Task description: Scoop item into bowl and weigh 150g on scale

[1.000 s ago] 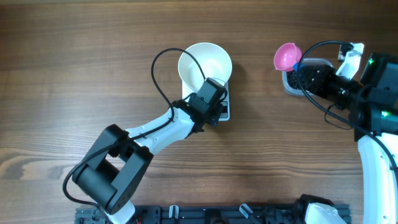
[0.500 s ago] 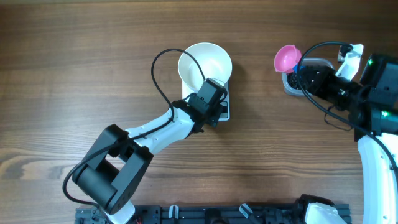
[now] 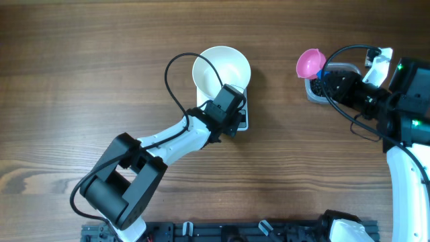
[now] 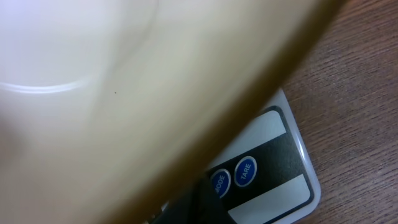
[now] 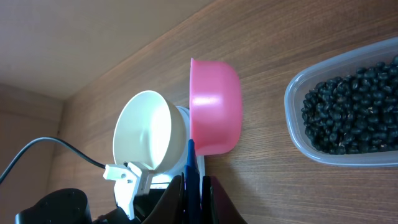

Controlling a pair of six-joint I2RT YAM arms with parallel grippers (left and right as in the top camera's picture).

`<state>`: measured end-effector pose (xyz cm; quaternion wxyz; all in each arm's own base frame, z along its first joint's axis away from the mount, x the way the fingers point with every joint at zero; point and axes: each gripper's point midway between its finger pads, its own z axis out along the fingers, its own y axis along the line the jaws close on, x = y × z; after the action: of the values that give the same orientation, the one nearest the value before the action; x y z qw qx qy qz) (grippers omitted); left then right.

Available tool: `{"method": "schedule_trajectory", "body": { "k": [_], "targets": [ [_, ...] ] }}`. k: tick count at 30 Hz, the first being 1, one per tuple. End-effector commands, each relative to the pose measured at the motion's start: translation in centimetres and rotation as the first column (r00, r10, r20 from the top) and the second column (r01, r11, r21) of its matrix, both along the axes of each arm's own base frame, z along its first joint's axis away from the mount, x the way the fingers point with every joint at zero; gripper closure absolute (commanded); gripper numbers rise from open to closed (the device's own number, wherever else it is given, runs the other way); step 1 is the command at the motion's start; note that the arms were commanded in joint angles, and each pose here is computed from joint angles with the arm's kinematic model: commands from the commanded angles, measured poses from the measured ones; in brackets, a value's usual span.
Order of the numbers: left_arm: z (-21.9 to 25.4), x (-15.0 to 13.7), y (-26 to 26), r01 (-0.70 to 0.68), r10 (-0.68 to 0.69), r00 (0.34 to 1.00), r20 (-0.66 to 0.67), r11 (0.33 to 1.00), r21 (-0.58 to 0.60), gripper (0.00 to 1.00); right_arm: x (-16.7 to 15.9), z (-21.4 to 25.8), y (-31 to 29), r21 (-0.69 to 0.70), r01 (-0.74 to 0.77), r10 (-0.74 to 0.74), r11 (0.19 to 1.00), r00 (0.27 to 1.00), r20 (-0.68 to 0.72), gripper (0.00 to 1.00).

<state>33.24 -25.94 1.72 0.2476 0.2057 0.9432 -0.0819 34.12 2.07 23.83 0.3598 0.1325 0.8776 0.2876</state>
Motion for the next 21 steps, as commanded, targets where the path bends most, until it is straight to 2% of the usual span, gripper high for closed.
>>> {"method": "schedule_trajectory", "body": {
  "k": [1,6,12,21],
  "targets": [
    [-3.0,-1.4,0.7,0.024,-0.02,0.997,-0.076,0.998,0.051,0.96,0.2,0.4,-0.3,-0.027,0.0,0.0,1.0,1.0,0.017,0.96],
    [-0.5,-1.5,0.7,0.022,-0.02,0.999,-0.051,0.999,0.03,0.96,0.2,0.4,-0.3,-0.029,0.002,-0.001,1.0,1.0,0.02,0.96],
    [6.3,-2.0,1.2,0.023,-0.021,0.999,0.035,0.999,-0.039,0.96,0.2,0.3,-0.3,-0.028,0.002,-0.001,1.0,1.0,0.016,0.96],
    [12.2,-5.6,4.6,0.028,-0.026,0.998,0.051,0.999,-0.04,0.96,0.1,0.3,-0.3,-0.025,0.003,-0.002,1.0,1.0,0.011,0.96]
  ]
}}
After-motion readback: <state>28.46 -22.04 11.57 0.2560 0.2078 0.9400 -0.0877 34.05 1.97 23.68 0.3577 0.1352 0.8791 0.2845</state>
